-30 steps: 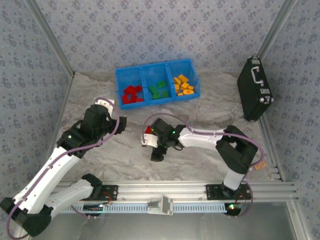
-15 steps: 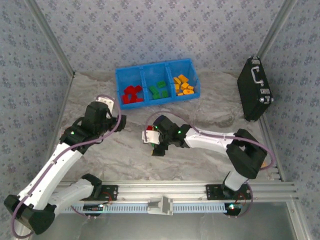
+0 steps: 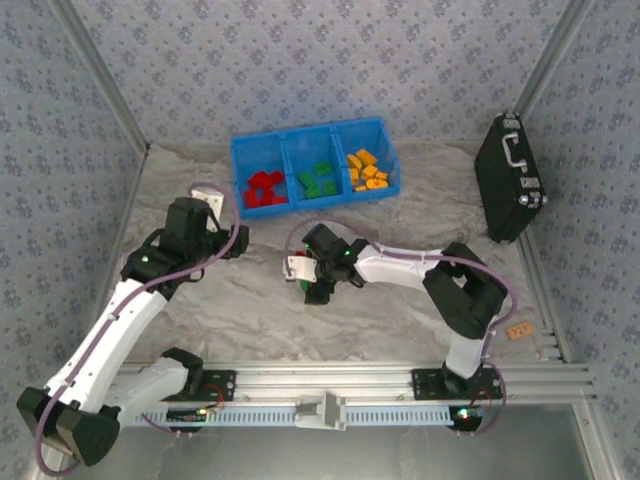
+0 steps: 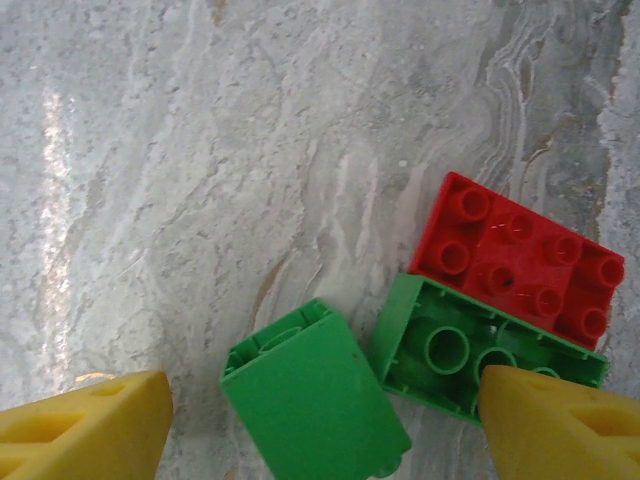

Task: Sort the legos into containers by color
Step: Pick up the lego from the center of the table.

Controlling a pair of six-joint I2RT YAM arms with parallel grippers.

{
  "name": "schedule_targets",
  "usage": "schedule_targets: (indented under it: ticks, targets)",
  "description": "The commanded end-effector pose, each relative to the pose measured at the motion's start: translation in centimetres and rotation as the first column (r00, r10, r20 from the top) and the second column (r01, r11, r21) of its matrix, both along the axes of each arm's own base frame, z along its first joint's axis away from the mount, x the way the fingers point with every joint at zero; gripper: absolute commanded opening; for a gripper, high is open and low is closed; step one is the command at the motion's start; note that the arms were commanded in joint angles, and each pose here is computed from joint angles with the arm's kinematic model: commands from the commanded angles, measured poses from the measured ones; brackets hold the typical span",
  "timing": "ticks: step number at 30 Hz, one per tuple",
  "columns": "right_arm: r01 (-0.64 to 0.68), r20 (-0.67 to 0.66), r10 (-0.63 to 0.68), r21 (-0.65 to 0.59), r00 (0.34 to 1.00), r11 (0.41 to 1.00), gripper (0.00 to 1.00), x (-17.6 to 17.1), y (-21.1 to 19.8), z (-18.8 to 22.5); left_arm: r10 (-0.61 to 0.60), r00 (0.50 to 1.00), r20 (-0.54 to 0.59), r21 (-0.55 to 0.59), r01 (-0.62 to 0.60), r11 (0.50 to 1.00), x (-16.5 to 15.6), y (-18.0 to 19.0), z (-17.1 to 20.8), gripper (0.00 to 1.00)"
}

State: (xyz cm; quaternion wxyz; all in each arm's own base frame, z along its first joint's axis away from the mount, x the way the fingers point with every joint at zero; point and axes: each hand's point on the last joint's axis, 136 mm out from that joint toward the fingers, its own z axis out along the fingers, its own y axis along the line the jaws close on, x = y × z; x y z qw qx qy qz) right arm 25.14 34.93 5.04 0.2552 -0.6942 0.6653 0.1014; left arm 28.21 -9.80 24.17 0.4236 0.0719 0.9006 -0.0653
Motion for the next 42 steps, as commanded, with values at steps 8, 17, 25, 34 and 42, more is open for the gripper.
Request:
schedule_targets:
  ticks: [8,17,25,34,42]
  targets:
    - [-0.039,-0.029,0.037,-0.065,0.999,0.997,0.68,-1.7,-0.5,-1.5,-0.030,0.999,0.027,-0.021,0.031,0.999,0.2,-0.5,0.8,0.83]
    - [-0.032,-0.033,0.029,-0.104,0.999,0.994,0.54,-1.6,-0.8,-1.9,-0.020,0.999,0.046,-0.022,0.021,1.000,-0.3,0.0,1.5,0.83]
    - [0.016,0.007,-0.015,-0.069,1.000,0.998,0.39,-1.1,-1.1,0.6,-0.027,0.998,0.061,-0.019,0.029,0.999,-0.3,0.0,1.9,0.83]
    - [0.198,0.019,-0.207,0.210,0.978,0.957,0.27,5.0,-2.1,8.8,-0.059,0.998,0.036,-0.015,0.059,0.998,0.4,-0.8,1.0,0.83]
    - [0.482,0.127,-0.534,0.294,0.836,0.825,0.27,19.4,-2.9,12.5,-0.071,0.997,0.022,-0.034,0.071,0.997,1.2,-1.5,0.7,0.83]
